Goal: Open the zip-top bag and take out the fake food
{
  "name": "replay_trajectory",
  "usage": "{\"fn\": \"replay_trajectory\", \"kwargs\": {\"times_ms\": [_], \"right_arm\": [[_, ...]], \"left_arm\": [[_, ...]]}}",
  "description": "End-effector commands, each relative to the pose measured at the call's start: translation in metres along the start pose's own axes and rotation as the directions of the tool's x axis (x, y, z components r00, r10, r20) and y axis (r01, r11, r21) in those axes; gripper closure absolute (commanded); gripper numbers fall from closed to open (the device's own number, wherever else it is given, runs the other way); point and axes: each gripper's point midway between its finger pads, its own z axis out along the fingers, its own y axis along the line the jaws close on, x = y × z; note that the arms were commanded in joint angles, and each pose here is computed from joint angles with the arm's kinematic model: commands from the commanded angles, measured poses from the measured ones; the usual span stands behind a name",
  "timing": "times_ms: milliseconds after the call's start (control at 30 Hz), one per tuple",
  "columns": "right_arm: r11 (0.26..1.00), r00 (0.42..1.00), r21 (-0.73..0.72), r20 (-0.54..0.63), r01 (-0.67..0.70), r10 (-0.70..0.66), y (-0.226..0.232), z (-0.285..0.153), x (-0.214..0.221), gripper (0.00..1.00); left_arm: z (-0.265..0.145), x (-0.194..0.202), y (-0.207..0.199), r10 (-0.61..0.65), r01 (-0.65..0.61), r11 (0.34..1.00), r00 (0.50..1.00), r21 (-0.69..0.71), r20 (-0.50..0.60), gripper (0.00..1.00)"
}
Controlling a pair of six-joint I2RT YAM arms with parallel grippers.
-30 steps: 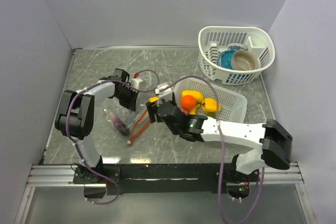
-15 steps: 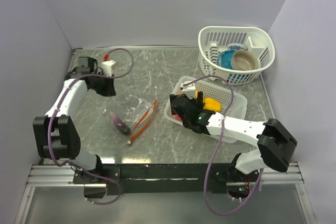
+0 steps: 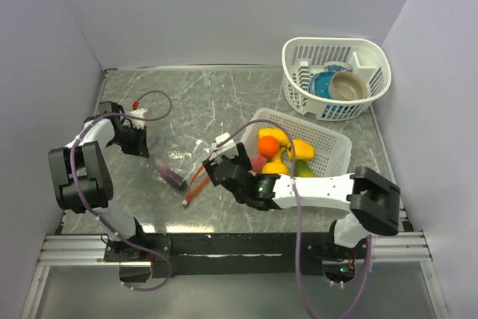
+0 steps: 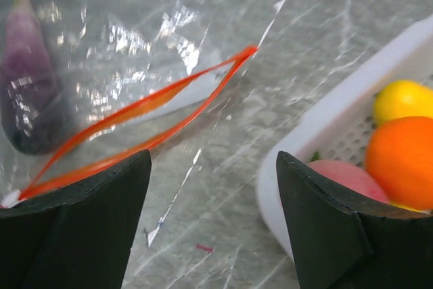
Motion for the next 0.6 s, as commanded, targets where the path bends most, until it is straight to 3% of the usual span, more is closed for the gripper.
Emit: {"fn": "replay_trajectory", "kwargs": {"times_ms": [0,133,567], "right_arm": [[0.997,1.000,-0.072,-0.013,0.001,-0.002,0.031,0.013,0.006,0.20],[0.995,0.999,-0.097,-0.031,0.033,-0.036,0.048,0.027,0.017,0.21],[0.985,0.993,-0.159,-0.077,0.072,-0.085,0.081,0.050,0.037,0.22]], "left_arm": [[0.003,-0.018,-0.001,0.015,-0.017,0.999,0.998,0.038,0.054,0.95],[0.005,-0.020,-0.006,0.012,-0.015,0.998,0.998,0.055,0.059,0.99],[0.013,-0.020,-0.015,0.036,-0.039,0.998,0.998,0.044,0.051,0.99]]}}
